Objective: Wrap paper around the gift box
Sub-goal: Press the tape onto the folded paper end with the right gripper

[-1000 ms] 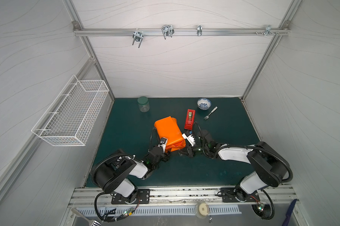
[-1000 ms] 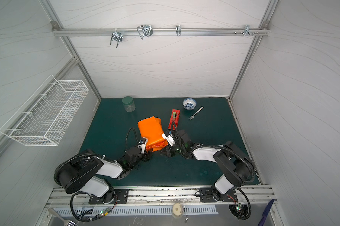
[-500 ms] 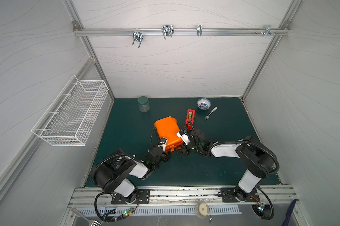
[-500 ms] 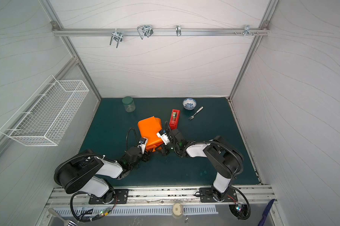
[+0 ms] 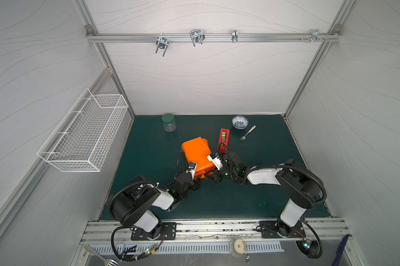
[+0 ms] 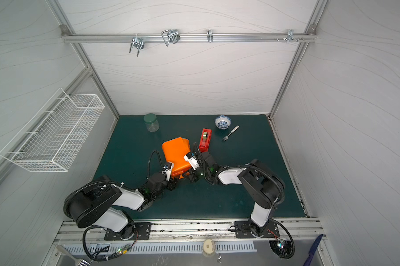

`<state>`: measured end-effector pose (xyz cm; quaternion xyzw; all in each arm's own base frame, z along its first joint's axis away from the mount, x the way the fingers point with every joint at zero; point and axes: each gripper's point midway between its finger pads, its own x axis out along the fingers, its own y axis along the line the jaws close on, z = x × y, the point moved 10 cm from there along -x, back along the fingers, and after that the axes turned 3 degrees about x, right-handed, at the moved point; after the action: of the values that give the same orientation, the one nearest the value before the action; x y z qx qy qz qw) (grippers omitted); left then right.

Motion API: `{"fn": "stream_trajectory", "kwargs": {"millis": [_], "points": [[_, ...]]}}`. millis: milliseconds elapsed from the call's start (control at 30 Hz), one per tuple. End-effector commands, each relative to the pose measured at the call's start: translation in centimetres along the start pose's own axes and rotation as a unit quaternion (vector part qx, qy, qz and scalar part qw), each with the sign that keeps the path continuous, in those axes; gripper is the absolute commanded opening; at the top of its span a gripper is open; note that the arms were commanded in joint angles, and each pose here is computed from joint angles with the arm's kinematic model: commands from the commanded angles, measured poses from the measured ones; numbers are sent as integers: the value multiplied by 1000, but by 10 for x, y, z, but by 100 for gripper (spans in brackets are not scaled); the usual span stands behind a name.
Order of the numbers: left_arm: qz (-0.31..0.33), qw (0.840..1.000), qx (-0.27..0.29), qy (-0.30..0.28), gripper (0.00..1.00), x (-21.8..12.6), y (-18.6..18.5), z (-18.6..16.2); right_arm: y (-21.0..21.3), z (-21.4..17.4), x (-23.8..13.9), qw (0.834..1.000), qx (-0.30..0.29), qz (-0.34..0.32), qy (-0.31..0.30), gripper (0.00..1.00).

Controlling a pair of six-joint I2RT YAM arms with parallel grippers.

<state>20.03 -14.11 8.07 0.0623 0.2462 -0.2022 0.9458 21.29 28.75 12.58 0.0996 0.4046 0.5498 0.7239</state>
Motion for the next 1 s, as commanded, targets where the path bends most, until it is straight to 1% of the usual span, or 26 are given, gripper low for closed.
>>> {"fn": "stream_trajectory", "kwargs": {"millis": [0,967], "points": [[8,1000,-8,-13,72,3,1,6,3,4,2,1000,-21,7,-11,0],[8,1000,-10,-12,72,3,1,6,-1,8,8,1000,-13,-12,-11,0]]}}
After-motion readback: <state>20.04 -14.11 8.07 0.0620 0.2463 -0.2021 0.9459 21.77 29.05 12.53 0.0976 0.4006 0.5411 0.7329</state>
